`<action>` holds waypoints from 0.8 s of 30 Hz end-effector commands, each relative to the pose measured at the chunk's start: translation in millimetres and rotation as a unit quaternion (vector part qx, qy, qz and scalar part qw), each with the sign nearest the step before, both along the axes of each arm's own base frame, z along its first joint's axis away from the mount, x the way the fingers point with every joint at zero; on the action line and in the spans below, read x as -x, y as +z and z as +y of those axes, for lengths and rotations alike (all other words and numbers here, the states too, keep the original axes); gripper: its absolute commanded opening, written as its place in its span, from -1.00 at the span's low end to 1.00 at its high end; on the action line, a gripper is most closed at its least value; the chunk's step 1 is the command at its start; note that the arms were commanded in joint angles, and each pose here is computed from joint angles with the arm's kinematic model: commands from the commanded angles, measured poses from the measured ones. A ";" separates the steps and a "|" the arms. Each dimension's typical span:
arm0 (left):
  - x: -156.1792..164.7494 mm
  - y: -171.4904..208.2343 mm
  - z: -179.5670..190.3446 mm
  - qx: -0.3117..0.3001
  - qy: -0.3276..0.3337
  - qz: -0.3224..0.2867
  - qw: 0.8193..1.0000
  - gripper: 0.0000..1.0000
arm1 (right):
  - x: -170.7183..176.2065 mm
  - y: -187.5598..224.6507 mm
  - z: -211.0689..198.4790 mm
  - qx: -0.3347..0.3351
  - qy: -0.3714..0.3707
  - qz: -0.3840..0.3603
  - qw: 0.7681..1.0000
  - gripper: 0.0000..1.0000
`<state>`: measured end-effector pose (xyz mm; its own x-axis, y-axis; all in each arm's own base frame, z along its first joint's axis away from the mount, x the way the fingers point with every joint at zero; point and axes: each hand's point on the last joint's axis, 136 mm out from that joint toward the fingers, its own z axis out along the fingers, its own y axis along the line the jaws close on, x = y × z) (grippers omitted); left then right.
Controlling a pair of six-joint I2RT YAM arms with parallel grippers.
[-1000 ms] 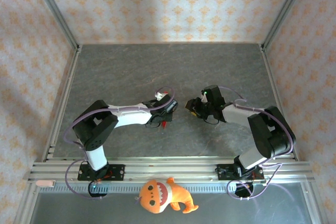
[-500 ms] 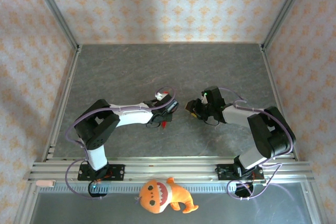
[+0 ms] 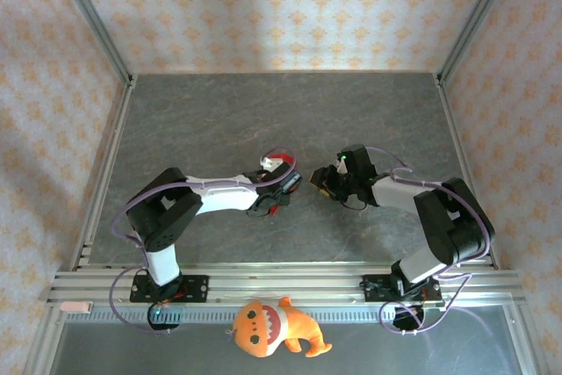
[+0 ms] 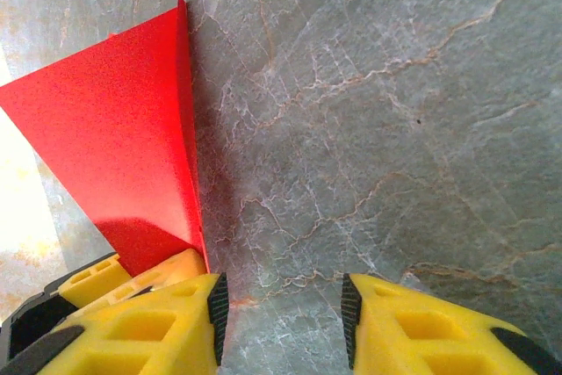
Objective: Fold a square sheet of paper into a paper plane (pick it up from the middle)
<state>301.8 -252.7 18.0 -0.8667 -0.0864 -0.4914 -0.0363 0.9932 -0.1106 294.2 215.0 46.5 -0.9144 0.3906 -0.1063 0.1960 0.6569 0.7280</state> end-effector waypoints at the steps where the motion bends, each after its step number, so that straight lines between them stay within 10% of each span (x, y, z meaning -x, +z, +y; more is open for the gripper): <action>1: 22.1 -25.0 27.2 -0.057 0.027 0.042 0.997 -0.29 | -0.8 3.1 -1.0 0.004 0.004 -0.009 1.000 -0.17; 24: 11.9 23.5 10.8 -0.012 0.082 -0.025 0.996 -0.15 | -2.6 20.7 -15.0 0.033 -0.002 -0.046 0.998 -0.09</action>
